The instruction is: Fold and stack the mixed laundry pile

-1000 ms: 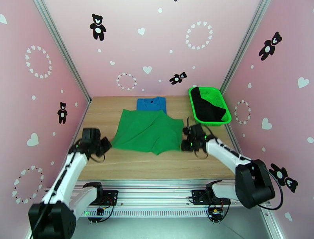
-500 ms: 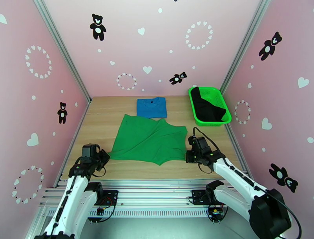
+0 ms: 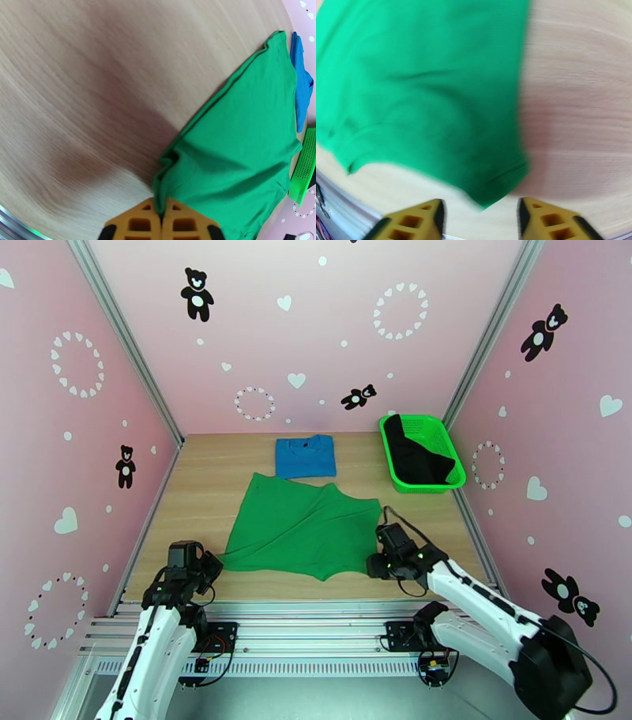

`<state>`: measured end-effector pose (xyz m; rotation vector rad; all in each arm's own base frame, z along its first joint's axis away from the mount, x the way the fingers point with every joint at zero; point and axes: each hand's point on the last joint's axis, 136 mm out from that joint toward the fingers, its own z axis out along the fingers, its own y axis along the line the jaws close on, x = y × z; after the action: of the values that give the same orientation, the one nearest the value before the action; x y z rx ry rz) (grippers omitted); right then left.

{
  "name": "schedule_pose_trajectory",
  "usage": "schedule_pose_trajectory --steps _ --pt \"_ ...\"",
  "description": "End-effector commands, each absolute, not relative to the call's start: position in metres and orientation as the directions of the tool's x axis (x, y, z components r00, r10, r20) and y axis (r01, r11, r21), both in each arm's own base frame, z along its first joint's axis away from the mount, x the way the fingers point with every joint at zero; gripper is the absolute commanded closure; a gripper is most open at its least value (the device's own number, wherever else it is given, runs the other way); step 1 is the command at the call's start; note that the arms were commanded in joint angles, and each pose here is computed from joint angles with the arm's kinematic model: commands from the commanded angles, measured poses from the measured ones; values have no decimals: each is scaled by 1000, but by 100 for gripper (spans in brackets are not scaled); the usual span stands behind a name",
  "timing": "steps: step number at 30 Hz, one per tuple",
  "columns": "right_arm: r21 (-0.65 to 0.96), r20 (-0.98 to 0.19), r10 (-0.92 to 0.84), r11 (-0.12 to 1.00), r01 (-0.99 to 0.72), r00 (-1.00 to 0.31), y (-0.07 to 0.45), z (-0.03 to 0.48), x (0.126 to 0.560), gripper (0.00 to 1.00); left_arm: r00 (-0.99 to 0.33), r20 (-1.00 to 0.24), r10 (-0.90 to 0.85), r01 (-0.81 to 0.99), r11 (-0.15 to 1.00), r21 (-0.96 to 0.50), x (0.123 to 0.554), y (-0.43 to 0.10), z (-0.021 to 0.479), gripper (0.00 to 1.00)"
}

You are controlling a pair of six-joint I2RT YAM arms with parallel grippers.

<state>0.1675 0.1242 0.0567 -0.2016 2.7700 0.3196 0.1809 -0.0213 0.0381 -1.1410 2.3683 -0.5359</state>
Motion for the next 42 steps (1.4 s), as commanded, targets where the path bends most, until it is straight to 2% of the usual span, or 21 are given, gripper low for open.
schedule_pose_trajectory --steps 1,6,11,14,21,28,30,34,42 --pt "145 -460 -243 928 -342 -854 145 96 169 30 -548 -244 -800 -622 585 -521 183 -19 35 100" --pt "30 -461 -529 794 -608 -713 203 102 161 30 -556 -252 -792 -618 597 -511 182 -18 34 100" --pt "-126 -336 -782 590 -798 -525 260 76 155 37 -554 -258 -792 -618 599 -509 182 -17 34 100" --pt "-146 -274 -829 536 -831 -487 278 58 158 43 -556 -256 -791 -619 599 -507 183 -17 34 100" --pt "-125 -207 -852 510 -851 -480 288 33 155 57 -558 -257 -789 -621 602 -502 184 -16 35 100" --pt "-96 -169 -850 518 -850 -499 290 10 146 64 -556 -256 -791 -624 601 -499 185 -16 33 100" --pt "-102 -155 -850 521 -848 -503 289 5 146 73 -557 -256 -790 -626 602 -496 184 -16 32 100" --pt "-123 -129 -855 517 -847 -503 281 6 138 100 -555 -258 -791 -634 603 -485 183 -14 31 100" --pt "-140 -56 -861 509 -850 -506 253 11 110 100 -551 -265 -791 -648 606 -461 185 -10 34 100"
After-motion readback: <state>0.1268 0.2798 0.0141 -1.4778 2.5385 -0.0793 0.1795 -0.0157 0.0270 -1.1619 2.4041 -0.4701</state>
